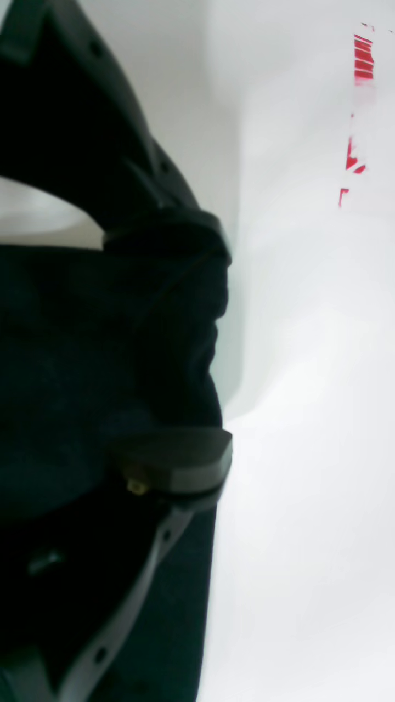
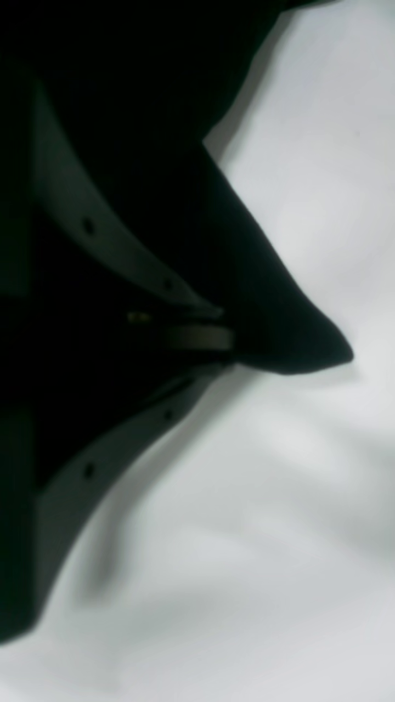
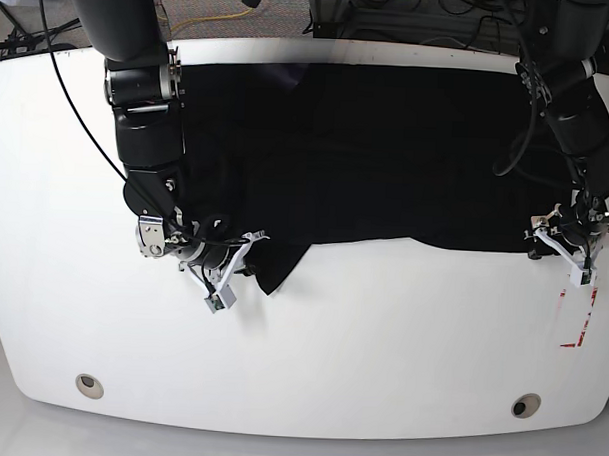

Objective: Fold the T-shirt properly
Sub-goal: 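Fold the hem over onto the collar edge with both grippers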

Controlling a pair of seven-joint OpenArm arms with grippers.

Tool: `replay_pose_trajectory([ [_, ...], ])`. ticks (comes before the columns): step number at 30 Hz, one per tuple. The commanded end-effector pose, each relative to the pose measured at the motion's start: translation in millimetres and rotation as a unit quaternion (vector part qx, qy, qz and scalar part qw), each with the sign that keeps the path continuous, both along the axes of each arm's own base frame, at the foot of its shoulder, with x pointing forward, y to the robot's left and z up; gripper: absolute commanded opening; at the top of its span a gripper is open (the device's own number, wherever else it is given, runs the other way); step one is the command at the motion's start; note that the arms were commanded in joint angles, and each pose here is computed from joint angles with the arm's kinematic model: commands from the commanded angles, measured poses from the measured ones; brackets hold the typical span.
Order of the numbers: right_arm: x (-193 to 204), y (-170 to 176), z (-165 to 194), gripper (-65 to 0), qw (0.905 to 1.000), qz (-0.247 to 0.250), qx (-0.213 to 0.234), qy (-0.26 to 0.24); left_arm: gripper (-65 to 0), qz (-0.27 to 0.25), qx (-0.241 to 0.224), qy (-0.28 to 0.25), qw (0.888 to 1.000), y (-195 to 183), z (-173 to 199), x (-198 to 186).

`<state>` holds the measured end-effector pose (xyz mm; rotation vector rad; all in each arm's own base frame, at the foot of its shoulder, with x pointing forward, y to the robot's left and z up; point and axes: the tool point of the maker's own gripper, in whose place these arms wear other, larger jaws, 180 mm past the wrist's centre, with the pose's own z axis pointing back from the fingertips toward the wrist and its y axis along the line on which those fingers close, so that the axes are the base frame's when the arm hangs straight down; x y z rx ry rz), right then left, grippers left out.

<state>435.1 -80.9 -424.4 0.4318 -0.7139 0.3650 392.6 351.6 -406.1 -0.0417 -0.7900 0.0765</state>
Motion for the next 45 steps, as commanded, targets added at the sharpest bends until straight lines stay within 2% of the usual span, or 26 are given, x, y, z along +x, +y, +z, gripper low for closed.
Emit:
replay_pose_trajectory([
  [1, 9.3, -4.2, 10.7, -65.0, 0.9999, 0.004, -0.011, -0.009, -40.0, -0.002, 0.008, 0.007, 1.0, 4.4, 4.3, 0.7],
  [4, 16.9, -2.6, 26.6, -65.0, 0.9993, 0.008, -0.012, -0.035, -65.0, -0.002, 0.008, 0.005, 1.0, 5.7, 5.9, 1.3],
  [7, 17.0, -4.6, 38.8, -65.0, 0.9979, 0.012, -0.019, -0.06, -63.7, -0.005, 0.012, -0.003, 1.0, 5.0, 11.6, 5.0],
  [9, 19.6, -4.1, 53.9, -65.0, 0.9961, 0.021, -0.03, -0.081, -65.0, -0.008, 0.029, -0.025, 0.999, 8.7, 28.6, 11.5],
  [15, 26.3, -14.9, 92.3, -65.0, 0.9895, 0.038, -0.072, -0.12, -65.0, -0.072, 0.051, -0.078, 0.993, -22.7, 64.3, 28.3],
  [18, 27.0, -20.9, 109.1, -65.0, 0.9858, 0.043, -0.092, -0.134, -65.0, -0.074, 0.073, -0.07, 0.992, -18.8, 71.2, 21.5],
  [22, 28.2, -47.2, 138.5, -65.0, 0.9813, 0.015, -0.107, -0.159, -65.0, -0.077, 0.095, -0.094, 0.988, -23.0, 92.8, 24.4],
  [26, 23.5, -68.8, 157.6, -65.0, 0.9783, -0.01, -0.119, -0.169, -65.0, -0.081, 0.112, -0.09, 0.986, -22.4, 89.7, 9.6],
  [29, 13.3, -78.2, 162.4, -65.0, 0.9764, -0.02, -0.126, -0.174, -65.0, -0.085, 0.131, -0.098, 0.983, -23.0, 97.2, 2.6],
  [37, -33.5, -80.4, 159.5, -65.0, 0.9709, 0.0, -0.157, -0.18, -65.0, -0.094, 0.16, -0.106, 0.977, -33.5, 103.0, -20.9],
  [41, -60.9, -74.5, 147.2, -65.0, 0.9713, 0.011, -0.164, -0.172, -65.0, -0.099, 0.178, -0.085, 0.975, -33.3, 97.7, -39.1],
  [45, -88.1, -73.8, 136.0, -65.0, 0.9753, -0.005, -0.153, -0.159, -65.0, -0.104, 0.19, -0.061, 0.974, -32.6, 90.0, -56.4],
])
